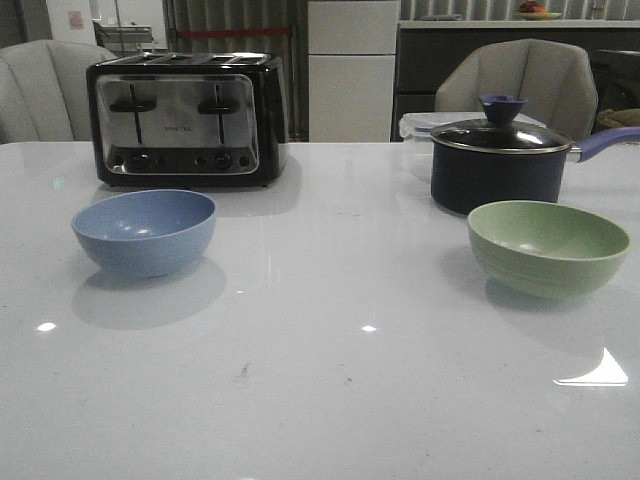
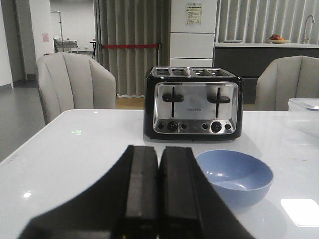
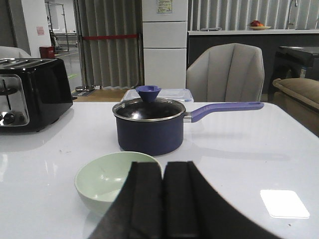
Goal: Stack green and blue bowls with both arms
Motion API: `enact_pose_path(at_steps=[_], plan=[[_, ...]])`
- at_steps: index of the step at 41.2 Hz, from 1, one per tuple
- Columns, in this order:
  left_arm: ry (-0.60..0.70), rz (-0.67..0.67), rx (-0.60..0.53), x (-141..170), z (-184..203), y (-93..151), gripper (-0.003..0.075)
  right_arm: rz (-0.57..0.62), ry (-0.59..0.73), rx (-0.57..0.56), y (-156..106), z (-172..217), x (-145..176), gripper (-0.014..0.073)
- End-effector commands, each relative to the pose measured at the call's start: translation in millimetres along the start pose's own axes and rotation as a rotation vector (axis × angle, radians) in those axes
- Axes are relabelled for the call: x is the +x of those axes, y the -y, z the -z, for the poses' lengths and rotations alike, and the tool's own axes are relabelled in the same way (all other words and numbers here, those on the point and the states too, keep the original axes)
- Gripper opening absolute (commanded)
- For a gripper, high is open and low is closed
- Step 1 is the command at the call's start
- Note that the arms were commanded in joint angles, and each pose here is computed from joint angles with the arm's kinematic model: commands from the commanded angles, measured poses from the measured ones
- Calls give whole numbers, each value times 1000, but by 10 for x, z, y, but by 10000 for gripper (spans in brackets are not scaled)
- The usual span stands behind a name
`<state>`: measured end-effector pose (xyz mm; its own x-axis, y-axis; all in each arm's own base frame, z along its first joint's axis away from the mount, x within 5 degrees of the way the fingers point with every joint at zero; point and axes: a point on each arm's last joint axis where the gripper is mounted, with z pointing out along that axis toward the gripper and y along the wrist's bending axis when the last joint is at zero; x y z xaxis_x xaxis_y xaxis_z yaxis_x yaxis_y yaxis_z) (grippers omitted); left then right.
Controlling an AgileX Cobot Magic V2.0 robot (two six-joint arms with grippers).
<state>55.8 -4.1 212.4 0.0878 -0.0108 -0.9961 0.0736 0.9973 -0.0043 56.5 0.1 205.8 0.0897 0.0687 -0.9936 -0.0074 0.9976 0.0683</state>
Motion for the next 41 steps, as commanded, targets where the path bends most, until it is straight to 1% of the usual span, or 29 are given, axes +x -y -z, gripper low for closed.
enact_pose_path(at_steps=[1, 33, 38, 41], plan=[[103, 18, -3, -77, 20, -6, 93, 3, 114, -2, -5, 22, -110, 55], [105, 18, -3, -79, 20, -6, 93, 3, 117, -3, -5, 22, -113, 55], [168, 23, -8, -157, 30, -12, 93, 3, 147, -5, -8, 27, -148, 55], [207, 62, -10, -271, 47, -17, 93, 3, 174, -8, -14, 36, -225, 55]])
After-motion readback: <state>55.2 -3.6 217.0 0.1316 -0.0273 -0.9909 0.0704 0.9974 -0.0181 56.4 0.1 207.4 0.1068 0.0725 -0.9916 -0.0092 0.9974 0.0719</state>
